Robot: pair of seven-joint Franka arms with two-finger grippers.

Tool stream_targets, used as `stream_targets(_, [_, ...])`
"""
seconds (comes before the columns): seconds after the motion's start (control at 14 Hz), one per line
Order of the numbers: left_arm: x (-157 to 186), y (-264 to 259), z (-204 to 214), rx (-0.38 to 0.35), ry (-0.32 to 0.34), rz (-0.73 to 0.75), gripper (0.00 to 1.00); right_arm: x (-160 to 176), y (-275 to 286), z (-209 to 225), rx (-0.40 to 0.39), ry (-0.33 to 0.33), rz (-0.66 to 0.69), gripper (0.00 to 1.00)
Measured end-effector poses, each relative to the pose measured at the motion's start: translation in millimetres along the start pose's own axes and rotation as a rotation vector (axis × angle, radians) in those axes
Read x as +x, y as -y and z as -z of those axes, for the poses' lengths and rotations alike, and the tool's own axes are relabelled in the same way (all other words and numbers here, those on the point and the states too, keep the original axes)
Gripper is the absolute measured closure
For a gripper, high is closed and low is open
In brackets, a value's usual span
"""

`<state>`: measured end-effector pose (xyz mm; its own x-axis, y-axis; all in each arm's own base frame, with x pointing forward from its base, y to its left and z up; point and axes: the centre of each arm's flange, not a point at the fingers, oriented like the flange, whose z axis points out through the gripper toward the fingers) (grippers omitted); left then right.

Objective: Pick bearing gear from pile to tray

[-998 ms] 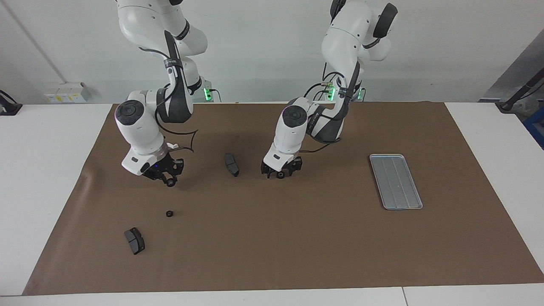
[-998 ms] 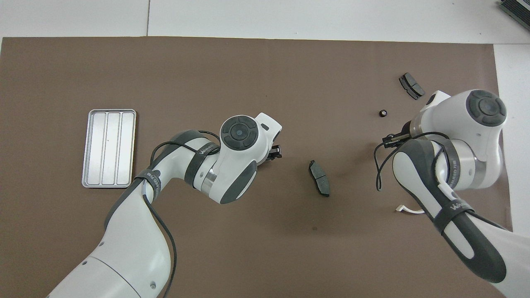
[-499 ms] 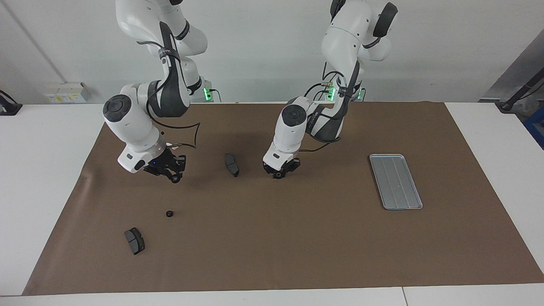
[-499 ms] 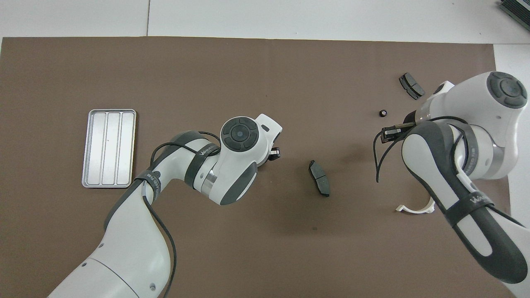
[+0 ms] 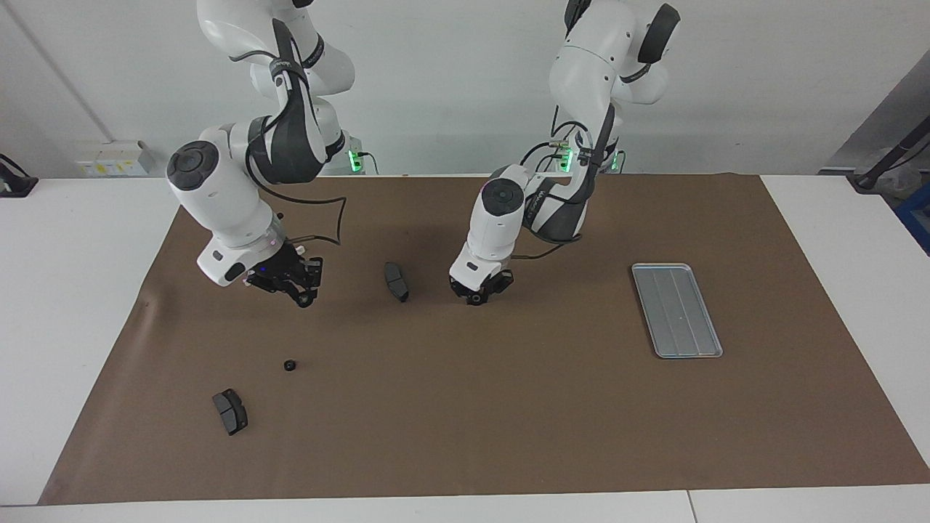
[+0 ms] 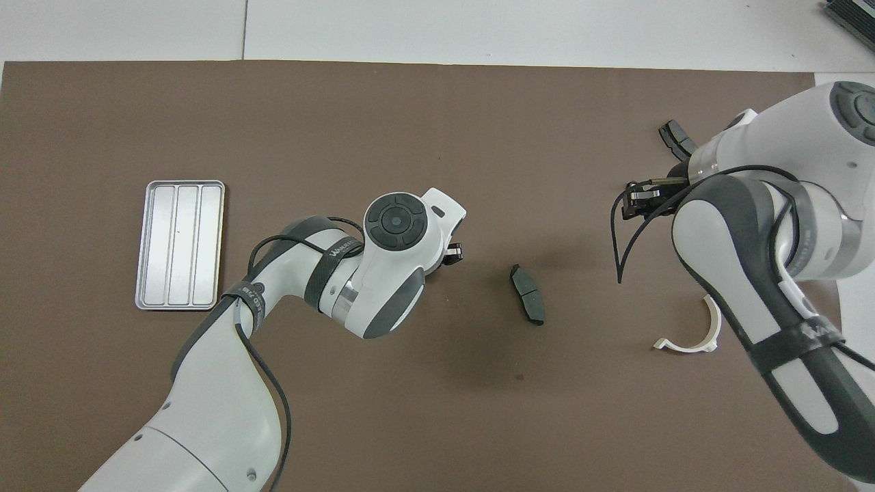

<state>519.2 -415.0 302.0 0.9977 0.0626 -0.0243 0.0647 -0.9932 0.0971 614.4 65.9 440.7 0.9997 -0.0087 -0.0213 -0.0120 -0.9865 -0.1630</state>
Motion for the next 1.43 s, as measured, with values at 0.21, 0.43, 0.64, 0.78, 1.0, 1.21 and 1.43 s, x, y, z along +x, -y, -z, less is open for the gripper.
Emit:
stream_targets(0.21, [21.7,7.1,25.6,-0.007,-0.016,0.025,0.64,-1.7,41.7,6.5,0.020,-0.010,-0.080,0.66])
stream_targets(0.43, [65.0,58.6,57.5,-0.007,-0.028,0.019,0.64,-5.7,85.0,2.5,0.030,-0.045,-0.133,0.66])
stream_targets(0.64, [104.6,149.8,93.3,0.003,0.015,-0.075,0.64,-8.9,141.6,-24.4,0.056,-0.108,-0.189,0.66])
stream_targets(0.78, [126.9,221.5,106.6,0.005,0.036,-0.159,0.64,-14.0,186.0,-54.3,0.083,-0.144,-0.242,0.66])
stream_targets(1.0, [142.6,316.4,101.6,-0.002,0.060,-0.269,0.64,-32.4,247.1,-95.0,0.119,-0.165,-0.305,0.66])
stream_targets(1.21, [140.0,376.9,91.8,-0.009,0.084,-0.296,0.64,-53.4,289.2,-137.0,0.130,-0.160,-0.327,0.66])
stream_targets(1.43, [125.6,395.8,75.8,-0.003,0.071,-0.280,0.64,-73.4,314.2,-187.5,0.083,-0.154,-0.293,0.66])
